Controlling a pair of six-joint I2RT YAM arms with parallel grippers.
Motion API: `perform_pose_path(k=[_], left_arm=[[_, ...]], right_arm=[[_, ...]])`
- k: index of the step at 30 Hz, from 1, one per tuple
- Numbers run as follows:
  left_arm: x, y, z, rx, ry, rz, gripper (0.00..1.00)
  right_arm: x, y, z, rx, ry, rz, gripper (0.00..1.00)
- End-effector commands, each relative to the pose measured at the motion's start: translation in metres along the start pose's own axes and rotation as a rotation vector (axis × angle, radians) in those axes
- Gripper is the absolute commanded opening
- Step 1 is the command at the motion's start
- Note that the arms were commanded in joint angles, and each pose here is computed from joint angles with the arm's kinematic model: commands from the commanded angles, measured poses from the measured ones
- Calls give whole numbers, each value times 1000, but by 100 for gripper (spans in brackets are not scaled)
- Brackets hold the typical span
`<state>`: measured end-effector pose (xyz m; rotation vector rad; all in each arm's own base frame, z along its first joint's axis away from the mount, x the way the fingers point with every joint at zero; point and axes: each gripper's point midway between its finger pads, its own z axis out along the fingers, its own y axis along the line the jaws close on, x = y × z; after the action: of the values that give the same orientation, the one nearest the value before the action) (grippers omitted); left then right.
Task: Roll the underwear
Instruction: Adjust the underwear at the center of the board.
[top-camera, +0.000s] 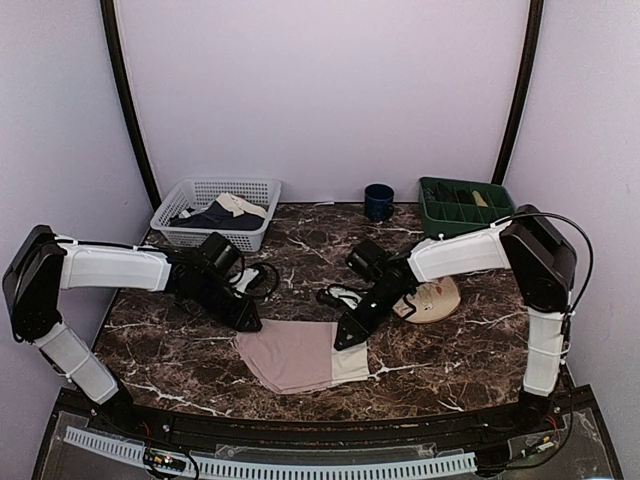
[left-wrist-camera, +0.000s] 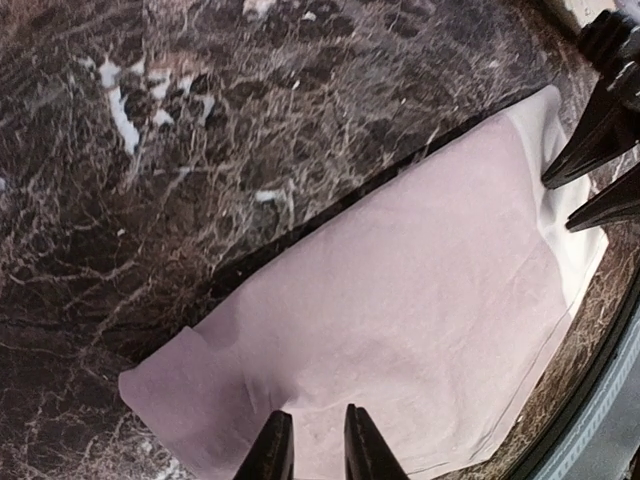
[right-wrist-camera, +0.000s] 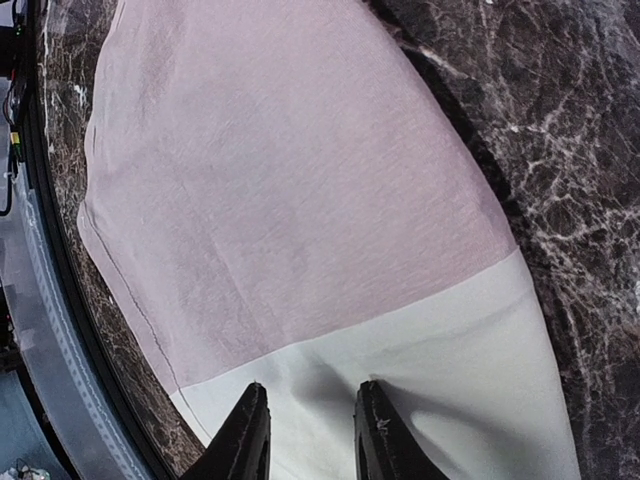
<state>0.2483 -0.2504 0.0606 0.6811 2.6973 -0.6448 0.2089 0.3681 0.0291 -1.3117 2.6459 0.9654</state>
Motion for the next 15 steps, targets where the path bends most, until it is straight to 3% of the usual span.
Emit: perform_pose_path(k=[1,7,11,15], left_arm=[[39,19,12,-60,139,-56,20],[51,56,20,-158,216,-124,14],[49,73,16,-231,240,-84,13],[35,70,-1,-245,201,-22,20]], right_arm=[[-6,0,-12,-13,-36,10,30],[-7,-8,-8,-13,-29,30,31],[-24,-5,-26,29,-78,8,36],[-42,-5,-63,110,-151,-24,43]])
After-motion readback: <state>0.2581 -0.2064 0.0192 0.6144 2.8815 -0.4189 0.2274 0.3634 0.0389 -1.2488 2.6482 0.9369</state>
